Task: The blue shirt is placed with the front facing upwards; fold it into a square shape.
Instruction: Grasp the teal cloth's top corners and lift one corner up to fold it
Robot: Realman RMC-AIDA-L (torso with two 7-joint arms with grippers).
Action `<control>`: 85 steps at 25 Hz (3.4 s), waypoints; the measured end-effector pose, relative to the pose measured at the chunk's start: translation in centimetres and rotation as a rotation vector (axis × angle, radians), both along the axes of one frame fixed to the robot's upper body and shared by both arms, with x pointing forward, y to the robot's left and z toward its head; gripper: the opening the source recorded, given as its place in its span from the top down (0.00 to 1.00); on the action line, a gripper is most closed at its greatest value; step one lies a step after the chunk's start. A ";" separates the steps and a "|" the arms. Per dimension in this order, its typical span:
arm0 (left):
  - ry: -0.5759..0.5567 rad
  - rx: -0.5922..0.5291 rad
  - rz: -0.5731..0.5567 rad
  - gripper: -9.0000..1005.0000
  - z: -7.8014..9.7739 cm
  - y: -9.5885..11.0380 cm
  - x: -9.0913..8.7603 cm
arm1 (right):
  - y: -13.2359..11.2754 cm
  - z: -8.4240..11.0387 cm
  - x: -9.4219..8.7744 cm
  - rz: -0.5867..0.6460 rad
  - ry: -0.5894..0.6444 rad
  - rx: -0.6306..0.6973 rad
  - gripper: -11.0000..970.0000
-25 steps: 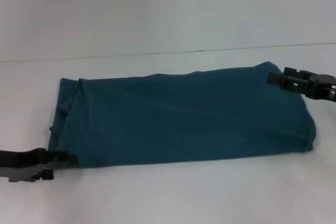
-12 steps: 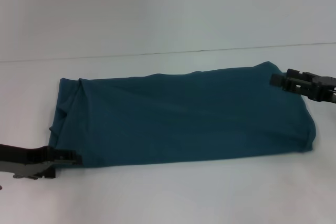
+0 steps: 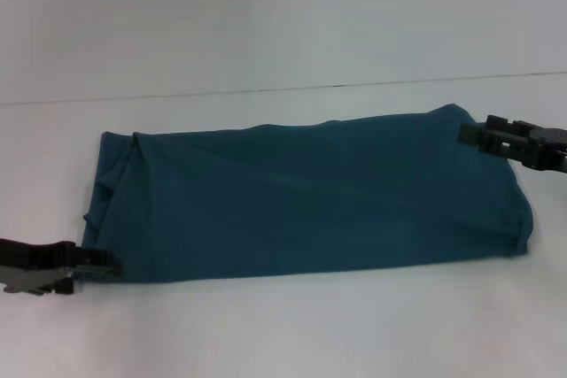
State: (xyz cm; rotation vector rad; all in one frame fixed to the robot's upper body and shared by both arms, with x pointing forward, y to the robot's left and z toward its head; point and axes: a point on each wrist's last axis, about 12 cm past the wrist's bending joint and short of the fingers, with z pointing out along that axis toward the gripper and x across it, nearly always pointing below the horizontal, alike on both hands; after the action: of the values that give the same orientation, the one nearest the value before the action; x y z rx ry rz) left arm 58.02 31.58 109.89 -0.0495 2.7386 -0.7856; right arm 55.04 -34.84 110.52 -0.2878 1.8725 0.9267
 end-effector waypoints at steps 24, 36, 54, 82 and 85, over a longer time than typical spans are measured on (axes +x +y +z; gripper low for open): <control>-0.019 0.081 -0.010 0.10 0.6 -0.3 1.3 | -0.4 -0.1 -0.2 -0.017 0.002 0.004 0.05; 0.001 0.036 -0.070 0.10 0.9 -1.8 1.4 | -0.5 0.0 -0.3 -0.014 -0.001 0.004 0.05; -0.038 0.001 -0.069 0.10 1.9 -1.5 1.6 | -0.4 0.0 -0.2 -0.014 -0.003 0.002 0.05; 0.027 0.074 -0.045 0.10 1.4 -0.7 1.3 | -0.8 0.3 -0.1 -0.013 -0.008 -0.006 0.05; -0.004 0.091 -0.038 0.10 1.8 -0.7 1.9 | -0.8 0.3 -0.1 -0.014 -0.007 -0.006 0.05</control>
State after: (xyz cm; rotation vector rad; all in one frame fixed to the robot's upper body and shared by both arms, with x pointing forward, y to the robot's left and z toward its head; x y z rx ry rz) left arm 59.95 30.86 111.72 0.0227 2.7757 -0.6686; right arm 54.90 -35.67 110.77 -0.2805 1.8693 0.9096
